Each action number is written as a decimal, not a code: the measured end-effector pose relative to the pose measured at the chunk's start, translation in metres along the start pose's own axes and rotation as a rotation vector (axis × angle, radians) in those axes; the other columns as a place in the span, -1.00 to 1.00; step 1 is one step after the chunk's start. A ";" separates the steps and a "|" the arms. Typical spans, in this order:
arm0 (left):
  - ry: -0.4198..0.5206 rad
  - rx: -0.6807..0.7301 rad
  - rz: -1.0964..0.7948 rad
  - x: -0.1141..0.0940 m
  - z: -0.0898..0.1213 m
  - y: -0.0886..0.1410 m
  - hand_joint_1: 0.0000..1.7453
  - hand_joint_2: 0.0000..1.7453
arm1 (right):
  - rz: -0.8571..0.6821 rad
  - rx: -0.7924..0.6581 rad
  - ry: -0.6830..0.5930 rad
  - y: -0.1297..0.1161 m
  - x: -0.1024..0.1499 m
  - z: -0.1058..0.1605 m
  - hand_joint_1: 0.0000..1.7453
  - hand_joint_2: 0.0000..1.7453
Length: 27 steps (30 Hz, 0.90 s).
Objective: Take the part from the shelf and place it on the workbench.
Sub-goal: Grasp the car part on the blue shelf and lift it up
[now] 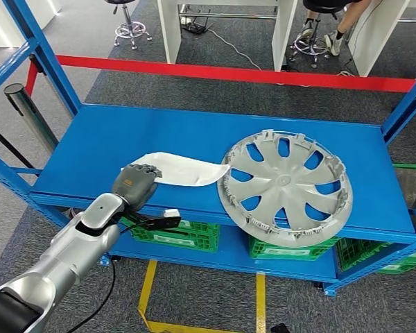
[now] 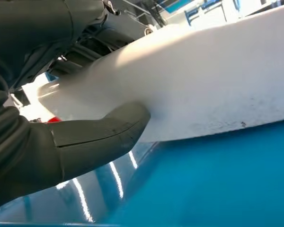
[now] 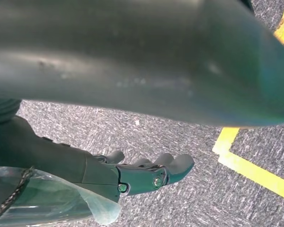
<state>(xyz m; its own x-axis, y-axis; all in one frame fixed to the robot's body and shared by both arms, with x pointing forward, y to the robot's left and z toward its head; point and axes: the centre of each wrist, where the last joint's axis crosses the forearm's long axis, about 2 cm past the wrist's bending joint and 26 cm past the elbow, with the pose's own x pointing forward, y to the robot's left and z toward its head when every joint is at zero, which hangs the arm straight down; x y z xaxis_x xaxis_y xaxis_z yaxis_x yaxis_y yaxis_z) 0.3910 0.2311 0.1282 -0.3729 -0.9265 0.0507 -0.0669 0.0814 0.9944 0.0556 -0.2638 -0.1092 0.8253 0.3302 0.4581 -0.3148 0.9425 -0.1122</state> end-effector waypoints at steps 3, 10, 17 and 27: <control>-0.011 0.013 0.008 0.002 0.001 0.000 1.00 1.00 | 0.002 0.000 -0.001 0.000 0.000 0.000 -1.00 -1.00; -0.017 0.030 0.022 0.005 0.004 -0.002 1.00 1.00 | 0.006 0.002 -0.002 0.000 0.000 0.000 -1.00 -1.00; -0.003 0.104 0.065 0.006 0.008 -0.003 1.00 1.00 | 0.008 -0.003 0.000 0.000 0.000 0.000 -1.00 -1.00; 0.029 0.271 0.200 0.006 0.013 0.008 1.00 1.00 | 0.005 -0.013 -0.001 0.000 0.000 0.000 -1.00 -1.00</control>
<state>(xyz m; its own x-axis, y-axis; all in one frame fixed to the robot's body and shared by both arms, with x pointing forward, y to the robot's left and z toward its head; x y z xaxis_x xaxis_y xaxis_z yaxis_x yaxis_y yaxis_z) 0.3760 0.2307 0.1352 -0.3769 -0.8923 0.2487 -0.2405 0.3536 0.9040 0.0559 -0.2641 -0.1092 0.8230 0.3348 0.4588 -0.3126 0.9414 -0.1262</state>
